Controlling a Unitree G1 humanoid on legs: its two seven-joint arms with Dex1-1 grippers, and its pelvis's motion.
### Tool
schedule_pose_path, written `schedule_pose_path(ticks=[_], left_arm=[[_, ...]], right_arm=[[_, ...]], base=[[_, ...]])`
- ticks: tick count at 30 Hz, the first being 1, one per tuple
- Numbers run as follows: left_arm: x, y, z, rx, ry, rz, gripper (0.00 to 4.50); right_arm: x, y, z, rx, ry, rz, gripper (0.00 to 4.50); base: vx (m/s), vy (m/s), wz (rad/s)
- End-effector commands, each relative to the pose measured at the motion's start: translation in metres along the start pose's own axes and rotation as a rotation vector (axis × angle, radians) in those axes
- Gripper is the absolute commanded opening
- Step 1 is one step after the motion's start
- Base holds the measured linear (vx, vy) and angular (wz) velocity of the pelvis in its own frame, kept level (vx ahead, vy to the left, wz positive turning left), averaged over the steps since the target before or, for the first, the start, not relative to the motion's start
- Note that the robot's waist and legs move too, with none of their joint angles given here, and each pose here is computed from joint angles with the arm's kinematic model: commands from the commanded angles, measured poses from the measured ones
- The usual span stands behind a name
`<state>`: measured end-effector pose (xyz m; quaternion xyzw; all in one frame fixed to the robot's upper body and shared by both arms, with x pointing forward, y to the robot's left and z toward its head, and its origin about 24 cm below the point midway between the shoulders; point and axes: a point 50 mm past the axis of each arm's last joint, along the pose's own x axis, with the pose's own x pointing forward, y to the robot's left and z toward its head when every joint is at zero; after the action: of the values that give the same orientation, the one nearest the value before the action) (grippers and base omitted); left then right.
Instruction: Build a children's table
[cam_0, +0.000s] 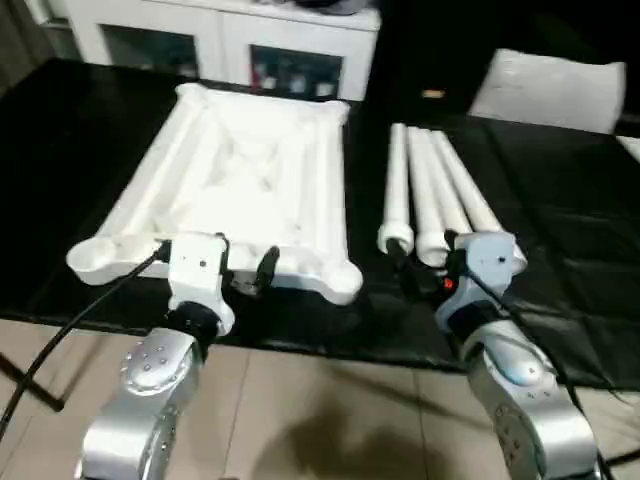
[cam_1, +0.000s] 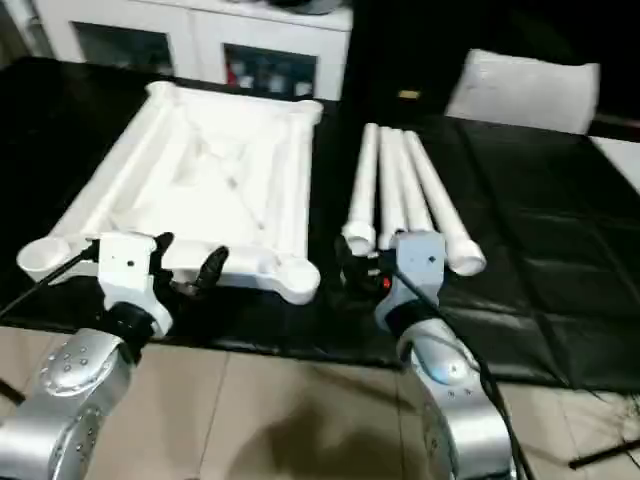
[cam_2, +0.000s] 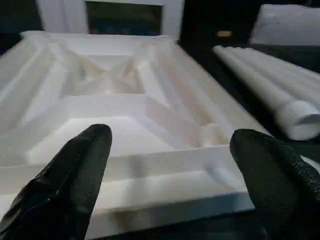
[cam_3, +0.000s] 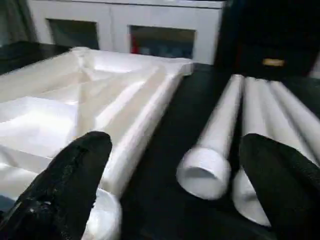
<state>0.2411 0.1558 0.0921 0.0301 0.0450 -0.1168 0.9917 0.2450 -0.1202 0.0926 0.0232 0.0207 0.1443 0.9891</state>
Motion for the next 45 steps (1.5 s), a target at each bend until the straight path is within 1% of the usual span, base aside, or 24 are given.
schedule_pose_path(ticks=[1, 3, 7, 9, 11, 20, 24, 25, 26, 27, 28, 29, 30, 32, 33, 35, 36, 39, 40, 41, 42, 43, 44, 45], left_arm=[[0.000, -0.004, 0.004, 0.004, -0.012, -0.019, 4.21], [0.000, -0.003, 0.004, 0.017, -0.009, -0.027, 4.21], [0.000, -0.001, 0.006, 0.020, -0.013, -0.027, 4.21], [0.000, 0.001, 0.007, 0.022, -0.013, -0.025, 4.21], [0.001, 0.003, 0.007, 0.026, -0.011, -0.027, 4.21], [0.002, 0.003, 0.009, 0.031, -0.010, -0.031, 4.21], [0.001, 0.004, 0.010, 0.031, -0.008, -0.025, 4.21], [-0.001, 0.006, 0.010, 0.029, -0.006, -0.022, 4.21], [-0.002, 0.006, 0.010, 0.030, -0.005, -0.024, 4.21], [-0.003, 0.006, 0.008, 0.029, 0.012, -0.036, 4.21], [-0.003, 0.005, 0.008, 0.027, 0.017, -0.039, 4.21], [-0.003, 0.005, 0.006, 0.028, 0.031, -0.057, 4.21], [-0.003, 0.004, 0.008, 0.038, 0.025, -0.108, 4.21], [-0.003, 0.004, 0.009, 0.040, 0.024, -0.118, 4.21], [-0.003, 0.001, 0.008, 0.053, 0.036, -0.168, 4.21], [-0.001, 0.000, 0.007, 0.093, 0.075, -0.264, 4.21], [-0.001, 0.000, 0.007, 0.093, 0.075, -0.264, 4.21], [0.003, -0.009, 0.013, 0.133, 0.099, -0.434, 4.21], [0.005, -0.010, 0.015, 0.147, 0.109, -0.506, 4.21], [0.009, -0.011, 0.016, 0.194, 0.121, -0.605, 4.21], [0.010, -0.011, 0.016, 0.198, 0.122, -0.611, 4.21], [0.012, -0.011, 0.016, 0.223, 0.125, -0.647, 4.01], [0.015, -0.011, 0.014, 0.253, 0.141, -0.692, 3.92], [0.015, -0.011, 0.014, 0.253, 0.141, -0.692, 3.92]], right_arm=[[-0.005, -0.008, 0.002, -0.037, -0.011, -0.010, 4.50], [-0.007, -0.010, 0.001, -0.053, -0.004, -0.020, 4.50], [-0.009, -0.014, 0.002, -0.033, -0.006, -0.066, 4.50], [-0.009, -0.013, 0.000, 0.004, 0.014, -0.044, 4.50], [-0.009, -0.011, 0.000, 0.017, 0.030, -0.026, 4.50], [-0.004, -0.008, 0.000, 0.014, 0.034, -0.020, 4.50], [-0.002, -0.006, 0.000, 0.002, 0.044, 0.013, 4.50], [0.000, -0.004, 0.003, -0.031, 0.017, 0.052, 4.50], [0.000, -0.003, 0.004, -0.033, 0.010, 0.066, 4.50], [-0.001, 0.002, 0.006, -0.007, -0.007, 0.142, 4.50], [-0.001, 0.003, 0.006, 0.002, -0.009, 0.159, 4.50], [-0.002, 0.004, 0.007, 0.042, -0.032, 0.172, 4.50], [-0.001, -0.003, 0.007, 0.043, 0.002, 0.127, 4.50], [-0.001, -0.005, 0.007, 0.040, 0.011, 0.118, 4.50], [-0.001, -0.010, 0.008, 0.047, 0.019, 0.106, 4.50], [0.001, -0.018, 0.014, 0.020, 0.001, 0.098, 4.50], [0.001, -0.018, 0.014, 0.020, 0.001, 0.098, 4.50], [0.001, -0.028, 0.020, -0.061, 0.010, 0.150, 4.50], [0.002, -0.031, 0.021, -0.086, 0.029, 0.157, 4.50], [0.002, -0.033, 0.021, -0.108, 0.075, 0.190, 4.50], [0.002, -0.033, 0.020, -0.109, 0.078, 0.194, 4.50], [0.002, -0.033, 0.020, -0.118, 0.099, 0.217, 4.50], [0.000, -0.032, 0.021, -0.130, 0.118, 0.262, 4.50], [0.000, -0.032, 0.021, -0.130, 0.118, 0.262, 4.50]], base=[[0.063, -0.063, -0.03], [0.047, -0.070, 0.04], [0.034, -0.047, -0.03], [0.038, 0.019, -0.04], [0.101, 0.060, 0.03], [0.108, 0.001, 0.03], [0.158, 0.028, 0.03], [0.075, 0.004, 0.01], [0.075, 0.004, 0.01], [-0.102, 0.005, 0.02], [-0.139, -0.009, 0.10], [-0.139, -0.009, 0.10], [-0.052, -0.044, 0.07], [-0.075, -0.052, -0.04], [-0.087, -0.044, 0.01], [-0.096, -0.027, -0.01], [-0.091, -0.015, 0.00], [-0.087, -0.007, 0.06], [-0.079, -0.005, 0.02], [-0.079, -0.005, 0.02], [-0.065, -0.003, -0.03], [0.000, 0.000, 0.00], [0.000, 0.000, 0.00], [0.000, 0.000, 0.00]])
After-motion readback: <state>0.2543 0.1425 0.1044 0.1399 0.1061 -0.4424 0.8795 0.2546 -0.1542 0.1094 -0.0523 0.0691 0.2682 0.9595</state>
